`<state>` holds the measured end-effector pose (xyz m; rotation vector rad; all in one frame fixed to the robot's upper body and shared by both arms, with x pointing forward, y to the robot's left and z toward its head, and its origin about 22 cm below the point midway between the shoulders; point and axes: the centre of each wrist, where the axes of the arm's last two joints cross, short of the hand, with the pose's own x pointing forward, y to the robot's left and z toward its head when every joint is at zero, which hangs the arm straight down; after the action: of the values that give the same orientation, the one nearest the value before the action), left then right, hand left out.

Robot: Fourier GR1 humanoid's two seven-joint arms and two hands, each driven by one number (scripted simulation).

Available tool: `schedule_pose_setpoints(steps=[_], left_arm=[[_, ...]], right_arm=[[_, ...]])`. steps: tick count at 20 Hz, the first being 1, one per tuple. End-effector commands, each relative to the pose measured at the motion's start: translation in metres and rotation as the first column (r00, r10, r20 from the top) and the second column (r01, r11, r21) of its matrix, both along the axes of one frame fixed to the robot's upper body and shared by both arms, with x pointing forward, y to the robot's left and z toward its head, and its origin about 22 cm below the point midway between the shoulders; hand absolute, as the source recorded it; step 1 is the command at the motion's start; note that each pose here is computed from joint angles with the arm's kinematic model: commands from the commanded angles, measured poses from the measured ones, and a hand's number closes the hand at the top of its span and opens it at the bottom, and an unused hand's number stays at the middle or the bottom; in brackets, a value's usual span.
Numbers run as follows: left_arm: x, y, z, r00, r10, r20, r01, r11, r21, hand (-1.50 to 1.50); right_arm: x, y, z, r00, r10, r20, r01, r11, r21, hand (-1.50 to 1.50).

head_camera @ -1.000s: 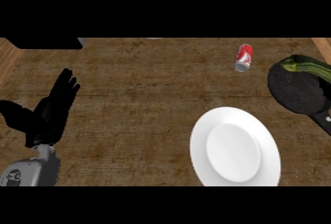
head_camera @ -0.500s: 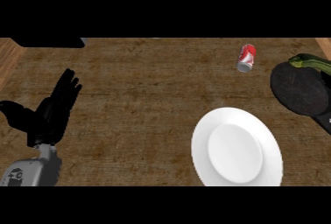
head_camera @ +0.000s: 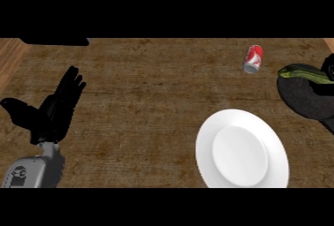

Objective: Pick the squash from the plate and place it in the pan

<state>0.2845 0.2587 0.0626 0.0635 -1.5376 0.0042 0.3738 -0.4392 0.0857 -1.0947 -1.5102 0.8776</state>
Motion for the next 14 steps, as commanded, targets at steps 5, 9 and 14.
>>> schedule_pose_setpoints(steps=[5, 9, 14], left_arm=[[0.002, 0.012, -0.006, 1.000, -0.008, -0.001, 0.008, 1.000, -0.017, 0.00], [0.004, -0.003, 0.011, 1.000, 0.000, 0.003, 0.000, 1.000, -0.002, 0.00], [0.000, -0.004, 0.007, 1.000, -0.003, 0.008, 0.003, 1.000, -0.013, 0.00]], right_arm=[[-0.014, -0.014, -0.037, 0.970, -0.122, -0.210, 0.155, 0.977, 0.149, -1.50], [-0.020, -0.035, -0.019, 0.976, -0.067, -0.206, 0.107, 0.976, 0.188, -1.50], [-0.025, -0.040, -0.023, 0.999, -0.040, -0.026, 0.047, 0.907, 0.418, -1.50]])
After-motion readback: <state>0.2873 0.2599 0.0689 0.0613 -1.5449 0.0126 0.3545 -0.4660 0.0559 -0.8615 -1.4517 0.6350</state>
